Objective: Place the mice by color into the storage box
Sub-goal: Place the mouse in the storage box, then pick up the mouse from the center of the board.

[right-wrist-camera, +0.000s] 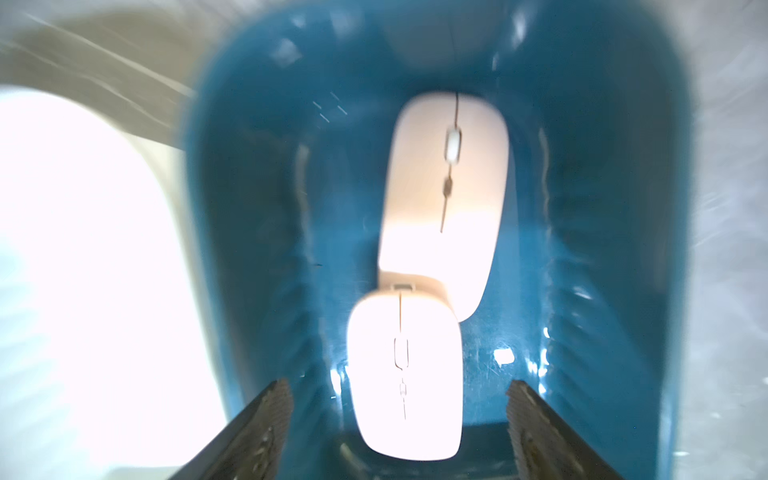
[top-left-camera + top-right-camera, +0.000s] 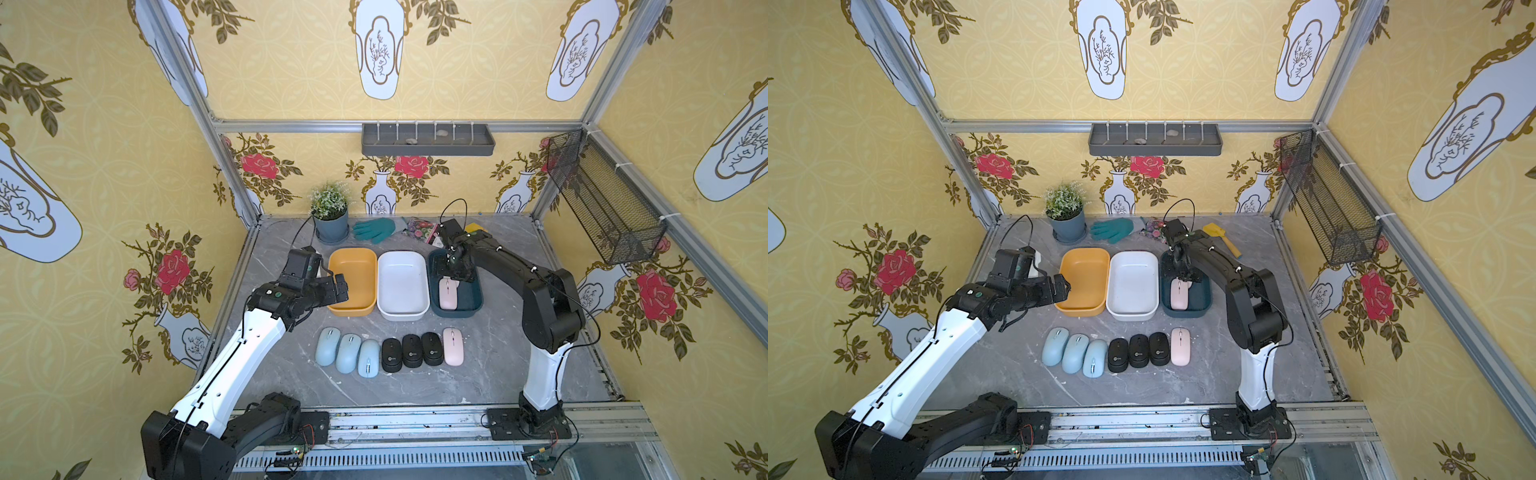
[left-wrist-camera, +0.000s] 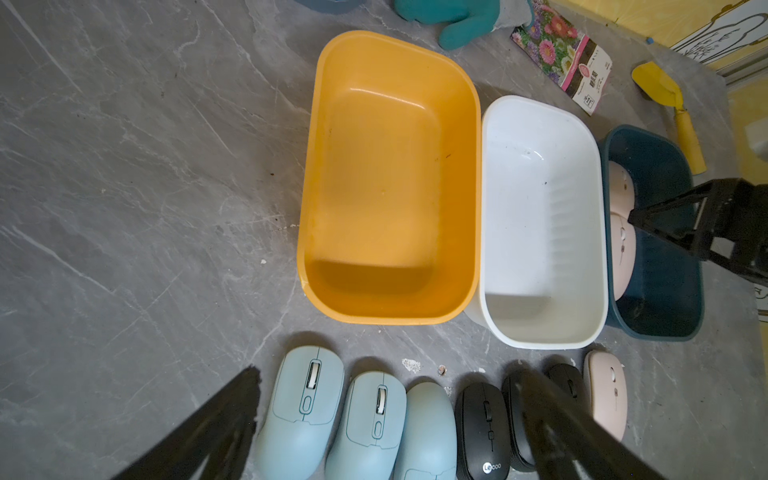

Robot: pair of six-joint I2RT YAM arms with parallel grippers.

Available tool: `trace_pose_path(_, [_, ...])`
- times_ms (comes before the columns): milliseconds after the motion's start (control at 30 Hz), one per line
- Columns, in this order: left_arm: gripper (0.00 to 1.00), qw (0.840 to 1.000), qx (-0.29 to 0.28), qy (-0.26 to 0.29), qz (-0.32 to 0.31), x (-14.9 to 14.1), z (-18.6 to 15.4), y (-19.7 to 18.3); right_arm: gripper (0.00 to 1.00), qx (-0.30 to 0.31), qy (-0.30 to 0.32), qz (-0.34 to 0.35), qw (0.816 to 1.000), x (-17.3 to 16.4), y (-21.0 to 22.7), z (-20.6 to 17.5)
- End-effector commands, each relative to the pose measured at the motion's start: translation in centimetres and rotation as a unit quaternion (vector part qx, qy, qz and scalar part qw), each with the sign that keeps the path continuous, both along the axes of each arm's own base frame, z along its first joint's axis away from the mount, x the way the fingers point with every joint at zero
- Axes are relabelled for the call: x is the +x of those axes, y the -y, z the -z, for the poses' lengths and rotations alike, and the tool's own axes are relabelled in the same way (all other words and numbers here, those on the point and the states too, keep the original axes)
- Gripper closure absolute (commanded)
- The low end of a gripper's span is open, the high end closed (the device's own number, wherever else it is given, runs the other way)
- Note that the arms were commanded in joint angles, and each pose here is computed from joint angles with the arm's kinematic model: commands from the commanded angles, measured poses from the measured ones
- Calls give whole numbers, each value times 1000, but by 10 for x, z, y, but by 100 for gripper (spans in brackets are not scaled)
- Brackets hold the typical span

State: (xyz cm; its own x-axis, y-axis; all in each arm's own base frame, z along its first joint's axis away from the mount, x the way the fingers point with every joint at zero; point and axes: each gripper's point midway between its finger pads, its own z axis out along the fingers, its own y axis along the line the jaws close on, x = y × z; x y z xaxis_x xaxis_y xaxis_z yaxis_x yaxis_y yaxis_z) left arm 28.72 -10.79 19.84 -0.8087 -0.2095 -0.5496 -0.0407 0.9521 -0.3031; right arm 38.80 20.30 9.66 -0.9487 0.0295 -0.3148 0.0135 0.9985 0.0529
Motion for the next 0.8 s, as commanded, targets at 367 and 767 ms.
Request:
trace_pose_path(367, [1, 1000, 7, 22, 3, 5, -15, -1, 25, -30, 22, 42, 998, -110, 14, -56])
trace_pose_path(767, [1, 1000, -1, 24, 6, 0, -14, -1, 29, -35, -60, 77, 995, -189, 3, 17])
